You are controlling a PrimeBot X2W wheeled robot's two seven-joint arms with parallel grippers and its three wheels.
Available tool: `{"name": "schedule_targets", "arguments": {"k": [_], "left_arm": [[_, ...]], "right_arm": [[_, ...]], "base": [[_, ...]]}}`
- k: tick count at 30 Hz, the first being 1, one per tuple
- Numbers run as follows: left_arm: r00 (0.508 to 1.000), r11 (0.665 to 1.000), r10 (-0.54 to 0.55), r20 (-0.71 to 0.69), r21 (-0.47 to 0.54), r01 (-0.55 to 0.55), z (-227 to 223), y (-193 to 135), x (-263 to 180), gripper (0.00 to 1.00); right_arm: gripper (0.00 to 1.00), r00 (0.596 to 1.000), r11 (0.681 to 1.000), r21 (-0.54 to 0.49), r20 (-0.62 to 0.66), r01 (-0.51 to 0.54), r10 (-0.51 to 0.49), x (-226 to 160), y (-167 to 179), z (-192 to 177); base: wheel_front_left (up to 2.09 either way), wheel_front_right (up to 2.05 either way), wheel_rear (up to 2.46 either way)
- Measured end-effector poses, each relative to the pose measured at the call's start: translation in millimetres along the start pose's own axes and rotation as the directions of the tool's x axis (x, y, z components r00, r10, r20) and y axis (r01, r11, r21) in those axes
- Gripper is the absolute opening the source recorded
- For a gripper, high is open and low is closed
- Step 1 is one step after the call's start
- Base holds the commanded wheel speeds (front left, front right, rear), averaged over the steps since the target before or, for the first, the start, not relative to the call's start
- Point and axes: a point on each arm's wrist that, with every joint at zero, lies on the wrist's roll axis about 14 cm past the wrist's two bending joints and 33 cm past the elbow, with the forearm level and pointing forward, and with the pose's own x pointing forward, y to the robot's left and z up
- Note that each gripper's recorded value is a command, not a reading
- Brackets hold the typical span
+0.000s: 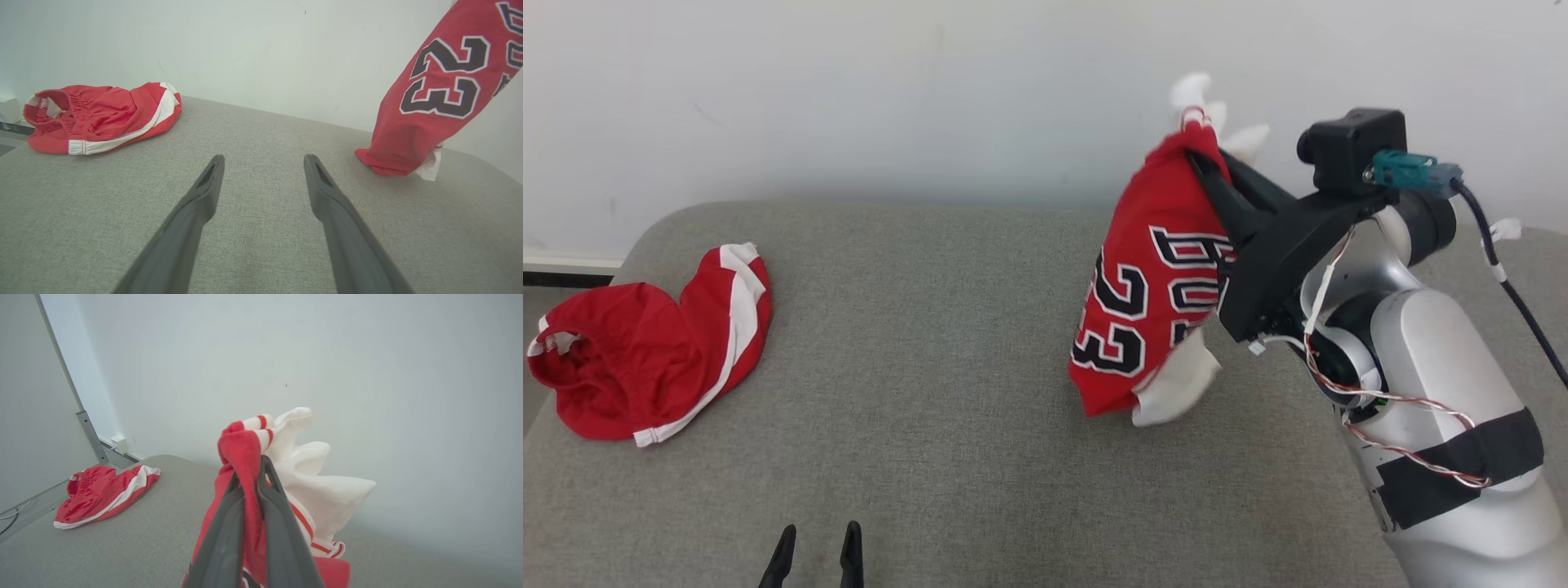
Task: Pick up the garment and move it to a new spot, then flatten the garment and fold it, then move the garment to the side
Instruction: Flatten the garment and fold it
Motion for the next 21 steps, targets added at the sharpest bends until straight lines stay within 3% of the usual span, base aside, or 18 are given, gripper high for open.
{"name": "schedule_targets", "arguments": {"k": [5, 9, 11, 14, 16, 21], "left_arm": [[1.000, 1.000, -0.002, 0.008, 0.000, 0.002, 2.2, -0.5, 1.2, 1.00], [1.000, 1.000, -0.009, 0.009, -0.002, 0.009, 2.5, -2.5, 2.8, 1.00], [1.000, 1.000, -0.013, 0.008, -0.003, 0.013, 2.0, -4.0, 3.5, 1.00], [1.000, 1.000, -0.021, 0.000, -0.008, 0.021, -0.4, -7.2, 4.2, 1.00], [1.000, 1.000, -0.025, -0.007, -0.011, 0.025, -2.7, -9.1, 4.8, 1.00], [0.999, 1.000, -0.026, -0.025, -0.015, 0.026, -8.4, -10.1, 7.4, 1.00]], "right_arm": [[0.00, 0.977, 0.998, -0.041, 0.204, -0.050, 0.057, -7.3, 16.2, 69.0], [0.00, 0.975, 0.999, -0.029, 0.221, -0.019, 0.025, -10.9, 4.3, 79.1], [0.00, 0.988, 1.000, 0.002, 0.150, 0.022, -0.022, -10.1, -12.2, 58.9], [0.00, 0.993, 0.993, 0.050, -0.051, 0.105, -0.102, -14.5, -39.3, -7.5], [0.00, 0.970, 0.983, 0.050, -0.182, 0.176, -0.164, -25.4, -60.1, -53.0], [0.00, 0.864, 0.947, 0.029, -0.419, 0.319, -0.278, -62.0, -98.2, -143.5]], "base": [[0.00, 0.00, 0.00], [0.00, 0.00, 0.00], [0.00, 0.00, 0.00], [0.00, 0.00, 0.00], [0.00, 0.00, 0.00], [0.00, 0.00, 0.00]]}}
